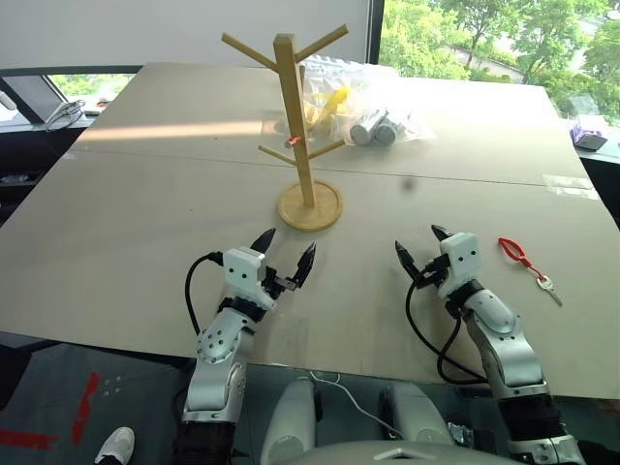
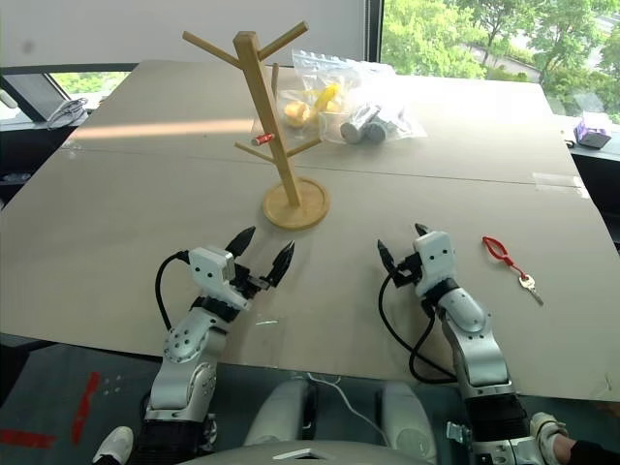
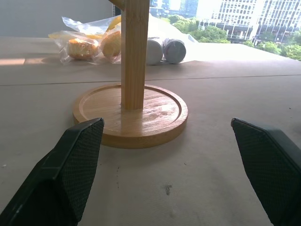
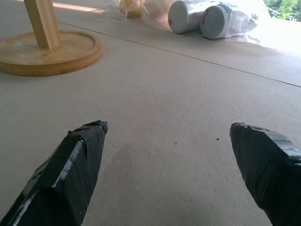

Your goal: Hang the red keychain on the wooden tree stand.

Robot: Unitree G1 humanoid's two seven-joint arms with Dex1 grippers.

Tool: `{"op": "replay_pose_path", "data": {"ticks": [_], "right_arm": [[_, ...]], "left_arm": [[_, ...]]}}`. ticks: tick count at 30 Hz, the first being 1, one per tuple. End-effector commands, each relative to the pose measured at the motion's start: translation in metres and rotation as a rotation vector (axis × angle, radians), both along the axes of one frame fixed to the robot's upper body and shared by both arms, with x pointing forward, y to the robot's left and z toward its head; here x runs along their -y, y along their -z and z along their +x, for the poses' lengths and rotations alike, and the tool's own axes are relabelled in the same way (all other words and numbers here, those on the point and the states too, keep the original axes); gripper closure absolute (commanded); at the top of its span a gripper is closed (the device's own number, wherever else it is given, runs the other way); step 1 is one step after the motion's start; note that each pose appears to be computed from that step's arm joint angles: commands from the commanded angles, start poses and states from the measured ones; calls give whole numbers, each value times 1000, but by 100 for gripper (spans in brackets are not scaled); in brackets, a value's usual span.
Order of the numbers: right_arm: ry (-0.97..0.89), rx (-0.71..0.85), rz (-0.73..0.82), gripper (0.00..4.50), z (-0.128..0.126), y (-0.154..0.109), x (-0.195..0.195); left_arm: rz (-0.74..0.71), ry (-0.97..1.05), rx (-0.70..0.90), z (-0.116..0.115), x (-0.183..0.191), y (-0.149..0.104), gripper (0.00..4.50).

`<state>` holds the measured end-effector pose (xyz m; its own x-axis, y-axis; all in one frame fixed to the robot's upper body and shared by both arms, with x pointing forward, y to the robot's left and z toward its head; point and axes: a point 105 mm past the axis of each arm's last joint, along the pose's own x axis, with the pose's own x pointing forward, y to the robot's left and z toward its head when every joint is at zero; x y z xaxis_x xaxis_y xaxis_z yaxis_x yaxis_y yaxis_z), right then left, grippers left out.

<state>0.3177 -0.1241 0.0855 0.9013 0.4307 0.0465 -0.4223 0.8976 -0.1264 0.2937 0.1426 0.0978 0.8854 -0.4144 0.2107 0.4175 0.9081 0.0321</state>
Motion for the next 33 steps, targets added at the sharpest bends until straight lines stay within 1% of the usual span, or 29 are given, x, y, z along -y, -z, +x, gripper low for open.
{"op": "replay_pose_path", "data": {"ticks": [1,14,20,22,25,28,31,33], "right_arm": [[5,44,9,4,1,-13,2],[20,43,10,4,2,-12,5],[24,44,9,4,1,-12,6],[25,43,8,4,1,-12,7],[31,42,7,4,1,-12,9],[85,29,42,4,3,-11,20],[153,28,62,4,5,-11,36],[215,42,71,4,6,-14,50]], "left_arm": [[-8,23,45,-2,5,-12,0],[-10,57,45,-4,8,-12,0],[-48,104,48,-6,12,-14,0],[-80,139,66,-8,15,-19,0],[-147,224,162,-17,22,-40,0],[-146,340,222,-23,39,-51,0],[-173,428,290,-25,51,-66,0],[-145,507,353,-29,60,-75,0]]}}
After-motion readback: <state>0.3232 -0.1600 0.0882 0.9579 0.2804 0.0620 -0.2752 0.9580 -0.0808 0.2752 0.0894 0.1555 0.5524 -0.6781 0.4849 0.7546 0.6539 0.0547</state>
